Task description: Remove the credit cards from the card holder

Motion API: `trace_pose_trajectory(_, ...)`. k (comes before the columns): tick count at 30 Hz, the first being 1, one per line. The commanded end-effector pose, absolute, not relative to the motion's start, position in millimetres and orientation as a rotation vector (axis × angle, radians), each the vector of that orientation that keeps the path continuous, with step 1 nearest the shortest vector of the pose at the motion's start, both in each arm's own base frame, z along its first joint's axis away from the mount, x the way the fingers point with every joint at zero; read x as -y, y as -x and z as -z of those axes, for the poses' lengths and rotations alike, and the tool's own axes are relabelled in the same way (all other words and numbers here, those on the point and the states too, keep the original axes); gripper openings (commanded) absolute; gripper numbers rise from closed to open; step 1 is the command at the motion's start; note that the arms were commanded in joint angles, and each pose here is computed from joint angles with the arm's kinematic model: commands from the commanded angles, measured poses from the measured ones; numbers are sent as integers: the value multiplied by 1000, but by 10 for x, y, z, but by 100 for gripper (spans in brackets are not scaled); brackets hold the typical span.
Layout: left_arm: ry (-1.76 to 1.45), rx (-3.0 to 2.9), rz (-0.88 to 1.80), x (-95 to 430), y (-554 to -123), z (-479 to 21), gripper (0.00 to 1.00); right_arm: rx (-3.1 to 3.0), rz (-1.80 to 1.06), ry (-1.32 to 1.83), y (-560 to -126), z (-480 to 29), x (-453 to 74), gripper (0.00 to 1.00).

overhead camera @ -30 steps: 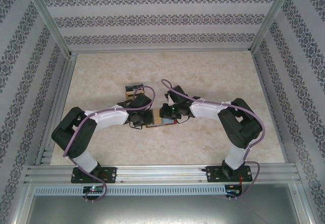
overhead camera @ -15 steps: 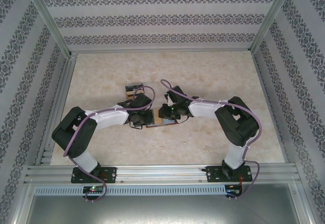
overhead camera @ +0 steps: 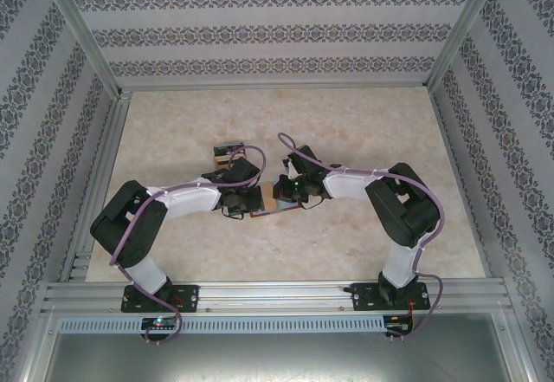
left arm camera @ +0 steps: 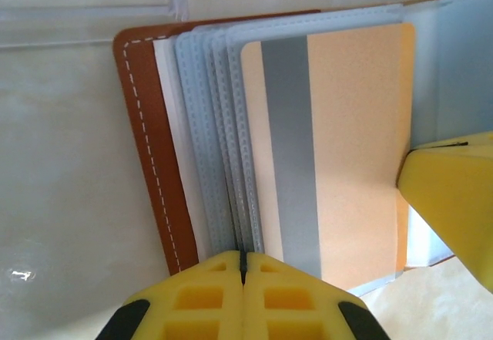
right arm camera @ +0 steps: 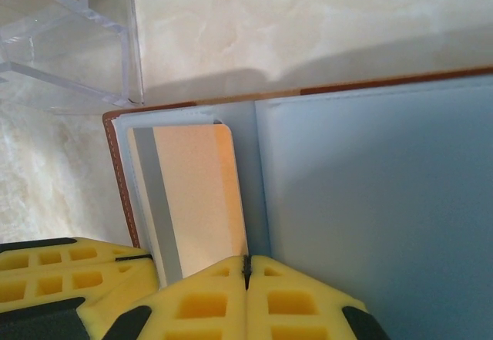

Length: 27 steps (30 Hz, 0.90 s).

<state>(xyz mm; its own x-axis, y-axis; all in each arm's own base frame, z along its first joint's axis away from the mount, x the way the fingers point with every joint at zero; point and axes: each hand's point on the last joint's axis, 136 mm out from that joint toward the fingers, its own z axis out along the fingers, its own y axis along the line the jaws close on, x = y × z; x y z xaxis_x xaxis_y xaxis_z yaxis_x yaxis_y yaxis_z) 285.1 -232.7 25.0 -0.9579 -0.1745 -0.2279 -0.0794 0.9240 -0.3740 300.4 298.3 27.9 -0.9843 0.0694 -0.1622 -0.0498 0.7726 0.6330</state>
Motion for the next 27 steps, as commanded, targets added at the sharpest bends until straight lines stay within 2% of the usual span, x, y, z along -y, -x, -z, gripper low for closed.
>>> trace_pose_trajectory(1,221,-2872,445,2197,-2823,-133,1,-2795,-1011,-39,-2966,-256,-2899,0)
trace_pose_trajectory(12,236,-2887,426,2157,-2797,-100,0,-2784,-1018,-62,-2962,-279,-2732,0)
trace_pose_trajectory(13,235,-2889,432,2167,-2797,-97,0,-2782,-1031,-55,-2962,-282,-2756,2)
trace_pose_trajectory(15,230,-2891,438,2180,-2799,-92,0,-2786,-1036,-53,-2960,-275,-2784,18)
trace_pose_trajectory(17,227,-2894,445,2193,-2799,-90,0,-2781,-1046,-45,-2971,-268,-2815,24)
trace_pose_trajectory(21,222,-2904,451,2204,-2787,-75,0,-2783,-1079,-48,-2982,-223,-2874,24)
trace_pose_trajectory(27,218,-2913,458,2222,-2781,-67,0,-2781,-1111,-54,-2973,-191,-2904,15)
